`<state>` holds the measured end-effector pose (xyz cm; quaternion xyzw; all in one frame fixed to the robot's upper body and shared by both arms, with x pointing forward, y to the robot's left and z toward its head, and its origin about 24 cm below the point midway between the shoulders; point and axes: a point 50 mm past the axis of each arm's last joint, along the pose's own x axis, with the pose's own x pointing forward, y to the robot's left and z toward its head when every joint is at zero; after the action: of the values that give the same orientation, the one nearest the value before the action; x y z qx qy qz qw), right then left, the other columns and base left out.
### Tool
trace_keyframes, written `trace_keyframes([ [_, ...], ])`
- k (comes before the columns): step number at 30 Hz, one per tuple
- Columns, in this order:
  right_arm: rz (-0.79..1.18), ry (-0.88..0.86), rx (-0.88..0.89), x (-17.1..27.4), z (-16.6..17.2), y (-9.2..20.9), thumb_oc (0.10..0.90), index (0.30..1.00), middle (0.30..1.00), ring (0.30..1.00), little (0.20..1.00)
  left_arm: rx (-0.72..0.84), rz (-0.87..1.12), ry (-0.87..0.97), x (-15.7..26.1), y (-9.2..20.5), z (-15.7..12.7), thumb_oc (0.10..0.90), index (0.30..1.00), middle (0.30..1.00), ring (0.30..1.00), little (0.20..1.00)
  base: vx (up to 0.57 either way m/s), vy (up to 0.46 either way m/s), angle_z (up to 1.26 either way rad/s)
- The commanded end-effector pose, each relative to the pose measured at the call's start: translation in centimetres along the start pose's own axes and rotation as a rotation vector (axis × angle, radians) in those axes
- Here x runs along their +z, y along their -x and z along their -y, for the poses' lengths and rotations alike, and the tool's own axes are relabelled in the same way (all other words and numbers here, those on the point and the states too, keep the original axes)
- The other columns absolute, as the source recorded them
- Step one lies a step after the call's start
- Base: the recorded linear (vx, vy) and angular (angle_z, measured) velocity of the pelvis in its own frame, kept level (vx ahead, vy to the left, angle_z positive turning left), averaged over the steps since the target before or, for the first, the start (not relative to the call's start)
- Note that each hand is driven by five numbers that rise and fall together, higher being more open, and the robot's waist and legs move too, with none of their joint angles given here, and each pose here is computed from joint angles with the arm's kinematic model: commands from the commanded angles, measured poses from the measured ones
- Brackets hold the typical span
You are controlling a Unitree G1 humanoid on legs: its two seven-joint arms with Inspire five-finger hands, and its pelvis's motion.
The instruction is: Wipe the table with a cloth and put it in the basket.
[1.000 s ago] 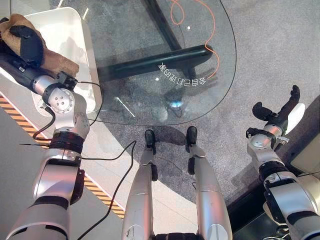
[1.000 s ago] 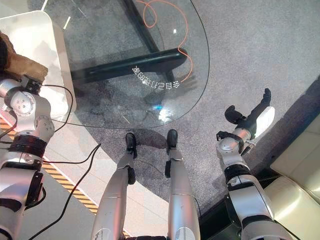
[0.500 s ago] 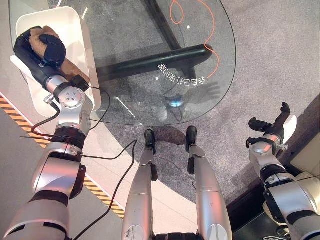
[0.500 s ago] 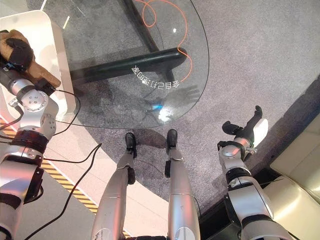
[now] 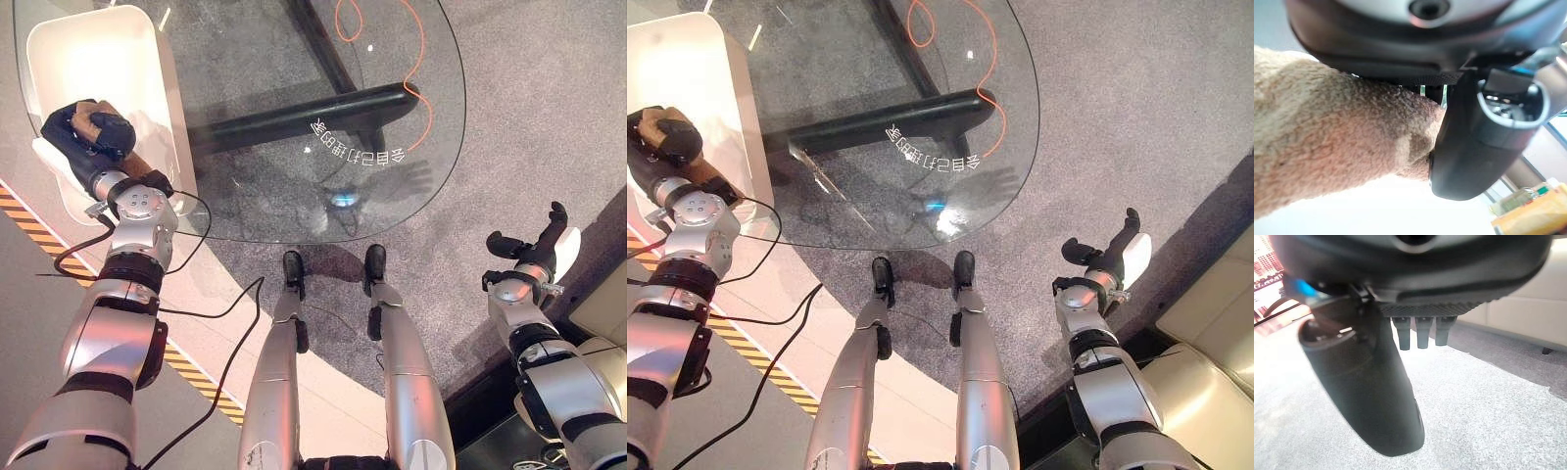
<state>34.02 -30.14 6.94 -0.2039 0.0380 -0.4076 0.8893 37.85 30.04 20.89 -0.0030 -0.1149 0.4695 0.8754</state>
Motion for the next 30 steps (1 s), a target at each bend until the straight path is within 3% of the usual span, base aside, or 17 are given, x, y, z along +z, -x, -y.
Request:
trace_keyframes([
  [1, 0.015, -0.008, -0.081, 0.0, 2.0, -1.0, 0.8, 0.9, 0.9, 0.9, 0.9, 0.169, 0.23, 0.04, 6.8, -3.8, -4.1, 0.1, 0.3, 0.3, 0.3, 0.2, -0.03, 0.022, 0.0],
  [30, 0.025, -0.002, -0.107, 0.2, 3.1, -1.8, 0.8, 0.9, 0.9, 0.9, 0.9, 0.059, 0.118, -0.024, 4.6, -3.7, -3.5, 0.1, 0.3, 0.3, 0.3, 0.2, 0.0, 0.001, 0.0],
])
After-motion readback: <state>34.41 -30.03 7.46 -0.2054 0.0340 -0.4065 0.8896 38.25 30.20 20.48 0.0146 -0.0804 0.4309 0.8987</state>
